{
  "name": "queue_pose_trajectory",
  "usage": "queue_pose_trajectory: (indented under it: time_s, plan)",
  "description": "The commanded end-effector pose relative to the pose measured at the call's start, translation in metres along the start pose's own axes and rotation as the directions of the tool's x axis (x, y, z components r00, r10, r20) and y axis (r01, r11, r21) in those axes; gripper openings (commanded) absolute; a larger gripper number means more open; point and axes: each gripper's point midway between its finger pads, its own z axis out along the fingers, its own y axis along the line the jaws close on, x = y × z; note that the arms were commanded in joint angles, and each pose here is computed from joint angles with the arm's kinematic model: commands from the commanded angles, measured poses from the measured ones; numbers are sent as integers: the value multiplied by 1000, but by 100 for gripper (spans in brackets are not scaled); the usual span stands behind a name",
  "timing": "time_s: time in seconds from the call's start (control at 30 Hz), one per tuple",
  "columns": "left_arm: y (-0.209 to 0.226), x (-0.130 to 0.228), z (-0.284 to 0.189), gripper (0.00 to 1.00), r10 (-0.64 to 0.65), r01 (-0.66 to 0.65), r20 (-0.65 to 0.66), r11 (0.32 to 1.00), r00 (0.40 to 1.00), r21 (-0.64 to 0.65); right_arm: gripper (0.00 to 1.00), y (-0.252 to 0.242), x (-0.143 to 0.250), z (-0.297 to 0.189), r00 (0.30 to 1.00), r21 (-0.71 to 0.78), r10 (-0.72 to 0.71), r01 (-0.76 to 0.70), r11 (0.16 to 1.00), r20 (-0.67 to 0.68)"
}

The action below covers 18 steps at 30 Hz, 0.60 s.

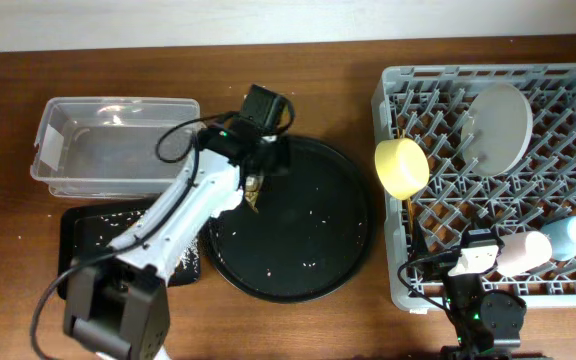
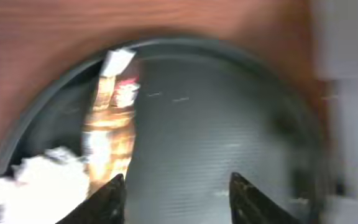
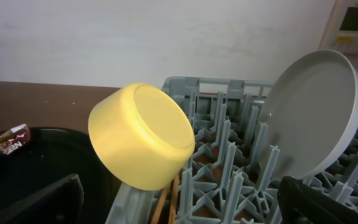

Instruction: Sort waste into correct bins and load items into the dishwasher rack

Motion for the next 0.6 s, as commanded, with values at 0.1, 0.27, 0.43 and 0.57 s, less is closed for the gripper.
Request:
queue_pose_trajectory:
  time_s: [0.1, 0.27, 0.43, 0.57]
  plan:
    - [61, 48, 76, 59, 93, -149, -229, 960, 969, -239, 98, -1, 3, 0, 1000, 3, 1, -1, 1000, -3]
    - [57, 70, 90, 0, 95, -167, -308, 962, 947, -217, 98, -1, 3, 0, 1000, 3, 1, -1, 1000, -3]
    - [42, -18, -33, 0, 68, -87, -110, 980, 992, -181, 98, -1, 3, 0, 1000, 3, 1, -1, 1000, -3]
    - [147, -36, -72, 0, -259, 264, 73, 851, 963, -453, 98, -1, 3, 0, 1000, 3, 1, -1, 1000, -3]
